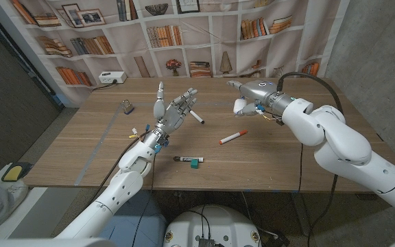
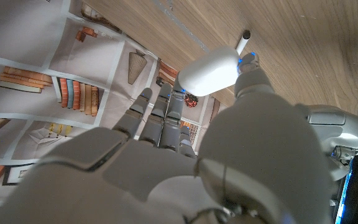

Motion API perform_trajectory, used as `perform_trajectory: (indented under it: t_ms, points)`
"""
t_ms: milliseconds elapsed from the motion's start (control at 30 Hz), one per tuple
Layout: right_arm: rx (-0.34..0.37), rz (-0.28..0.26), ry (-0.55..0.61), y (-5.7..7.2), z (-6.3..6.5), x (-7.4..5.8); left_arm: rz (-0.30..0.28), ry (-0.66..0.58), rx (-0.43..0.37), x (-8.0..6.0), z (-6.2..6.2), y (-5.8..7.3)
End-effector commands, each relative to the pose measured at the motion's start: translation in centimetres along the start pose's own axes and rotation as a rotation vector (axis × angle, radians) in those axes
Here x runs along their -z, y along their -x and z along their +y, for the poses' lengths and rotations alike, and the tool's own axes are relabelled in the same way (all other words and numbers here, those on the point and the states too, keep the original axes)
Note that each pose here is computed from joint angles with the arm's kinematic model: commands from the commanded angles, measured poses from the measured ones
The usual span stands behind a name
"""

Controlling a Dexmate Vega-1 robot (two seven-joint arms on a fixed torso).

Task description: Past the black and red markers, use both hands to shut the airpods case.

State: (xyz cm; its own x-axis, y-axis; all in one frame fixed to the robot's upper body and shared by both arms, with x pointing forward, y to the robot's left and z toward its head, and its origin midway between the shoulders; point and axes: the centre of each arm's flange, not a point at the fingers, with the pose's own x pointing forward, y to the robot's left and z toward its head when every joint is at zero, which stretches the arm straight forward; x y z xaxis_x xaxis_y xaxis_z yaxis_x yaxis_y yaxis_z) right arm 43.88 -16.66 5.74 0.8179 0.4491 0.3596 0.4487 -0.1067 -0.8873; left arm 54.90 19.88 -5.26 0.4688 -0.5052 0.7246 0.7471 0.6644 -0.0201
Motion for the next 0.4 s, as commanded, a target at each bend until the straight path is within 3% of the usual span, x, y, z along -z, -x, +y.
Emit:
perform_trajectory:
  t_ms: [33, 400]
  points:
    - [0.010, -0.001, -0.009, 0.5, -0.2, 0.5, -0.058, -0.122, -0.037, -1.7, -0.3, 1.1]
    - [-0.020, -0.008, -0.017, 0.1, 0.8, 0.9, -0.059, -0.240, -0.056, -3.1, 0.0, 1.7]
